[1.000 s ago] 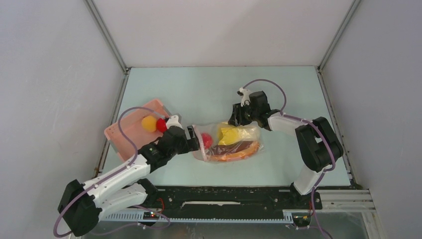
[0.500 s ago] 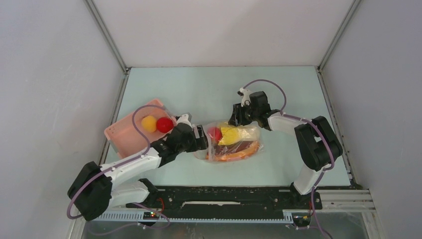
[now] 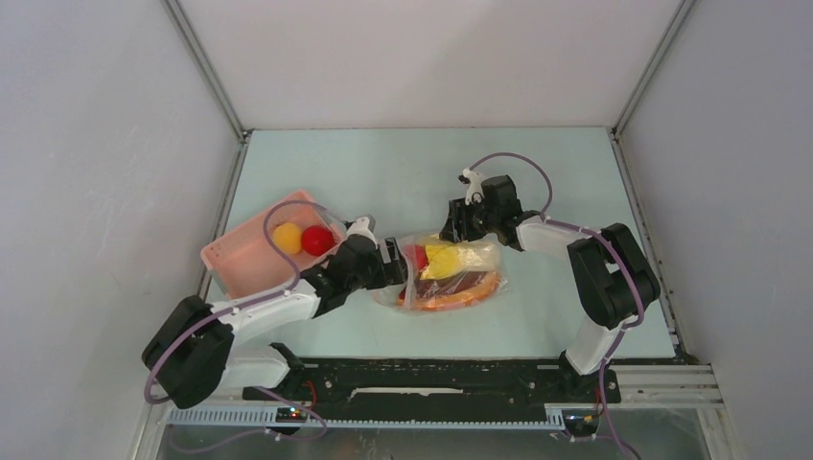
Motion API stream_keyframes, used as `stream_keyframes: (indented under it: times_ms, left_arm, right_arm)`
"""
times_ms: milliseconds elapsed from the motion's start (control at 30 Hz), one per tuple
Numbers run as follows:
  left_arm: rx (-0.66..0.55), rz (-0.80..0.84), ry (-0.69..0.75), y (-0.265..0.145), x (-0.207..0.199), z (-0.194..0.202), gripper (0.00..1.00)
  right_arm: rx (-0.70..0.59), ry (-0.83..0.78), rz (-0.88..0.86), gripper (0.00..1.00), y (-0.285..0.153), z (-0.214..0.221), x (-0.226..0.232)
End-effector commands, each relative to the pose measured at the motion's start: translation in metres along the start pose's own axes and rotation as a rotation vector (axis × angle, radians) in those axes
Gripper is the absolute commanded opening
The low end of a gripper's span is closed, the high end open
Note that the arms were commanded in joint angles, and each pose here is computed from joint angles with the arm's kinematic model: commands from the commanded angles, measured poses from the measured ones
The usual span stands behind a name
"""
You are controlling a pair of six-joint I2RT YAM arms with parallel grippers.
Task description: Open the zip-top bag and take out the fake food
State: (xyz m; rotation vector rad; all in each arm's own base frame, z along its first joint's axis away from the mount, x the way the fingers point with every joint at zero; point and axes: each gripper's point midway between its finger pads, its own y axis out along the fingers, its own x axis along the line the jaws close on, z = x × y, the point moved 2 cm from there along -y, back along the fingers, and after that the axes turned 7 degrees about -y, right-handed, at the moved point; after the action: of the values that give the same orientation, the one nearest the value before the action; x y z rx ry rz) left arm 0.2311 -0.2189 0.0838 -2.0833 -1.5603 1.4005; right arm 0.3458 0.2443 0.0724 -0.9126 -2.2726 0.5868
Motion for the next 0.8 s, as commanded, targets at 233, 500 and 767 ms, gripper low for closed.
stream_keyframes:
  times_ms: [233,500,767]
  left_arm:
    - [-0.157,0.076,-0.044,0.025,-0.035,-0.041,0.92]
    - [-0.158,0.099,-0.041,0.035,-0.047,-0.047,0.92]
    - [-0.101,0.016,-0.043,0.054,-0.035,-0.035,0.93]
  right_arm:
    - [0.006,-0.019,-0.05,0.58,0.006,0.005,0.005]
    - [0.018,-0.016,-0.076,0.64,0.008,0.008,0.005]
    - [0.048,-0.007,-0.096,0.69,0.012,0.013,0.005]
